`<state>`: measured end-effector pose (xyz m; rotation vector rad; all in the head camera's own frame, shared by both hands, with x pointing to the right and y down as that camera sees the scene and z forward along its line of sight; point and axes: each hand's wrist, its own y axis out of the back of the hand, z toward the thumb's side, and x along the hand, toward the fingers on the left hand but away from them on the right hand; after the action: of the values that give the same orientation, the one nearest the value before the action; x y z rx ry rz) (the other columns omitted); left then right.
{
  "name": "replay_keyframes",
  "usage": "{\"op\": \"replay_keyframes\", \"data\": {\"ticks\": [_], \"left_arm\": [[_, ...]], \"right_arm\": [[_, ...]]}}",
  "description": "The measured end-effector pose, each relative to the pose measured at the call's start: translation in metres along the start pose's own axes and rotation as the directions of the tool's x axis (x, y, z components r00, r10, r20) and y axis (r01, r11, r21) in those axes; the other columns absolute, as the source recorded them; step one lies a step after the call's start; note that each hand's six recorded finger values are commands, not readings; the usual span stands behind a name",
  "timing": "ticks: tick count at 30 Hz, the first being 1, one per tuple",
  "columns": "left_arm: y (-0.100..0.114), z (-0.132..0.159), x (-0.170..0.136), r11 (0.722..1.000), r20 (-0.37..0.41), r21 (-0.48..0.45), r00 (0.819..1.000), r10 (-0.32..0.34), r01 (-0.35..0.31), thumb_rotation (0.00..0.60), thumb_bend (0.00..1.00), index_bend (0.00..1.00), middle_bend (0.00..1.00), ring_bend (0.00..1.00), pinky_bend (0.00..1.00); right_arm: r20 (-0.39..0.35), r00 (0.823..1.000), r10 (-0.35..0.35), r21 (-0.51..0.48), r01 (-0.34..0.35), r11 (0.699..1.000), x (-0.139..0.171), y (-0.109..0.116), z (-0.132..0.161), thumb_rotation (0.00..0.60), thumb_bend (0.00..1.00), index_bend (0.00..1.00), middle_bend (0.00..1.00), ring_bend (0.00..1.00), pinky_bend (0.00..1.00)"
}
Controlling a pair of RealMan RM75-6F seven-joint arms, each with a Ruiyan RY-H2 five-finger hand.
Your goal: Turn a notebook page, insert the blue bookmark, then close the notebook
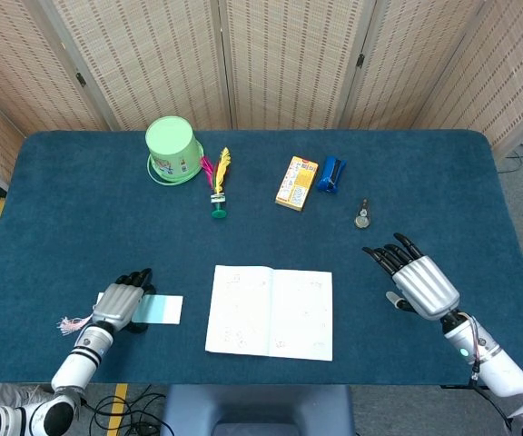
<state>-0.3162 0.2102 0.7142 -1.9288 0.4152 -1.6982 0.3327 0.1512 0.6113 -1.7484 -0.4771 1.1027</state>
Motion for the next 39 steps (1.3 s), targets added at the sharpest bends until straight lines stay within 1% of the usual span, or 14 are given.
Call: {"op": "replay_keyframes", "data": {"ticks": [9, 19, 22, 28, 34, 37, 39], "left_arm": [[-0.002, 0.004, 0.001, 1.0, 0.009, 0.001, 1.0, 0.003, -0.003, 0.6, 0.22, 0.35, 0.02, 0.08, 0.16], [0.001, 0.008, 0.001, 1.0, 0.028, 0.0, 0.999, 0.03, -0.03, 0.6, 0.23, 0.4, 0.02, 0.08, 0.16], [0.004, 0.01, 0.0, 0.999, 0.042, 0.002, 0.998, 0.045, -0.045, 0.6, 0.23, 0.41, 0.03, 0.08, 0.16], [0.019, 0.013, -0.003, 0.995, 0.09, 0.03, 0.991, 0.095, -0.098, 0.6, 0.23, 0.44, 0.05, 0.08, 0.16], [0.044, 0.021, -0.009, 0.982, 0.164, 0.078, 0.974, 0.155, -0.17, 0.6, 0.23, 0.44, 0.05, 0.08, 0.16], [0.061, 0.03, -0.015, 0.97, 0.217, 0.106, 0.957, 0.192, -0.218, 0.6, 0.23, 0.44, 0.05, 0.08, 0.16], [0.073, 0.038, -0.02, 0.958, 0.262, 0.126, 0.94, 0.219, -0.259, 0.6, 0.23, 0.44, 0.05, 0.08, 0.16]], "right_arm": [[0.008, 1.0, 0.0, -0.004, 0.0, 1.0, 0.001, -0.001, -0.002, 0.6, 0.2, 0.0, 0.2, 0.18, 0.09], [0.015, 1.0, -0.004, -0.012, 0.004, 1.0, 0.002, -0.002, -0.005, 0.6, 0.2, 0.0, 0.2, 0.18, 0.09], [0.017, 1.0, -0.002, -0.014, 0.002, 1.0, 0.002, -0.003, -0.006, 0.6, 0.2, 0.0, 0.2, 0.18, 0.09], [0.024, 1.0, -0.011, -0.013, 0.011, 1.0, 0.002, -0.001, -0.008, 0.6, 0.2, 0.0, 0.2, 0.17, 0.08], [0.047, 0.997, -0.053, -0.004, 0.053, 0.999, -0.001, 0.012, -0.015, 0.6, 0.2, 0.0, 0.2, 0.17, 0.08], [0.058, 0.995, -0.085, 0.0, 0.085, 0.996, -0.001, 0.022, -0.017, 0.6, 0.2, 0.0, 0.2, 0.17, 0.08], [0.07, 0.992, -0.107, -0.001, 0.107, 0.994, -0.002, 0.029, -0.02, 0.6, 0.2, 0.0, 0.19, 0.17, 0.08]]}}
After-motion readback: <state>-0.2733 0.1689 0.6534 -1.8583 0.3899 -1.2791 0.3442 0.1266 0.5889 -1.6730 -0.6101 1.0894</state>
